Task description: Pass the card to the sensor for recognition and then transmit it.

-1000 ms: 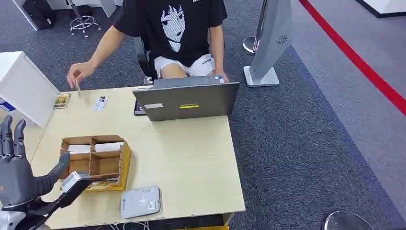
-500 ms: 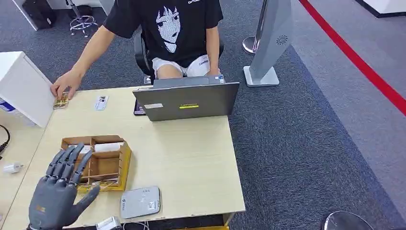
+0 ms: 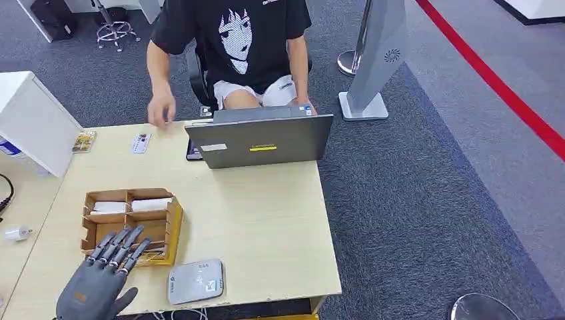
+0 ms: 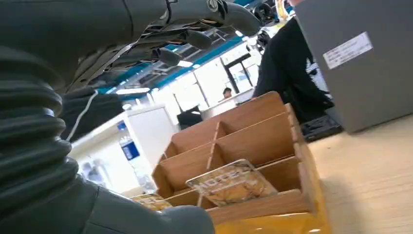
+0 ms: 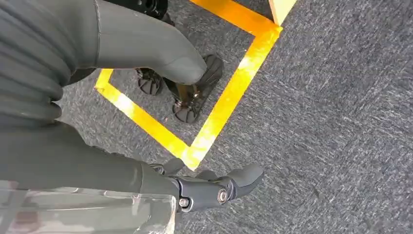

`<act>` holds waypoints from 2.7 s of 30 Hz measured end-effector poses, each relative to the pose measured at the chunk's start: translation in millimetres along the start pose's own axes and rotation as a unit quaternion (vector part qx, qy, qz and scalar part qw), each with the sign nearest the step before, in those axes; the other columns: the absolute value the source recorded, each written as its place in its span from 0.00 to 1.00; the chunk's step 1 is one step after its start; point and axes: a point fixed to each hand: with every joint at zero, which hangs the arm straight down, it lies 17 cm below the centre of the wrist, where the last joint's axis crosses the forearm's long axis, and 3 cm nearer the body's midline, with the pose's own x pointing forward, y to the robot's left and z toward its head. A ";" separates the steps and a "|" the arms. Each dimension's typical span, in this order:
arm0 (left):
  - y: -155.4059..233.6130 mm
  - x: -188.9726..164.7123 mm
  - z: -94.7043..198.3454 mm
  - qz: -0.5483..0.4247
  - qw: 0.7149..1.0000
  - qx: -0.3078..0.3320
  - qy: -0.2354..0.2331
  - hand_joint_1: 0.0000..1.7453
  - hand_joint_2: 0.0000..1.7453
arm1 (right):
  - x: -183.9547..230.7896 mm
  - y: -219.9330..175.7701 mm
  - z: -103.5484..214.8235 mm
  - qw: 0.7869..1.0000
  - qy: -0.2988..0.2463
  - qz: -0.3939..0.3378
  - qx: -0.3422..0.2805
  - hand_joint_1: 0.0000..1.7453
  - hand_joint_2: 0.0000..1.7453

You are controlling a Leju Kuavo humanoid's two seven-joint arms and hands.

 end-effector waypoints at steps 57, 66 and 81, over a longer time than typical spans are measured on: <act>-46.4 -122.8 24.9 -0.008 0.966 0.089 0.243 0.00 1.00 | -0.3 6.5 0.7 0.999 0.001 0.043 0.012 0.00 1.00; -44.8 -136.7 33.6 -0.012 0.962 0.088 0.259 1.00 1.00 | -1.0 6.8 0.7 0.999 0.002 0.045 0.013 0.00 1.00; -25.7 -151.4 41.4 -0.043 0.957 0.110 0.264 1.00 1.00 | -1.6 8.1 1.0 0.999 0.003 0.051 0.016 0.00 1.00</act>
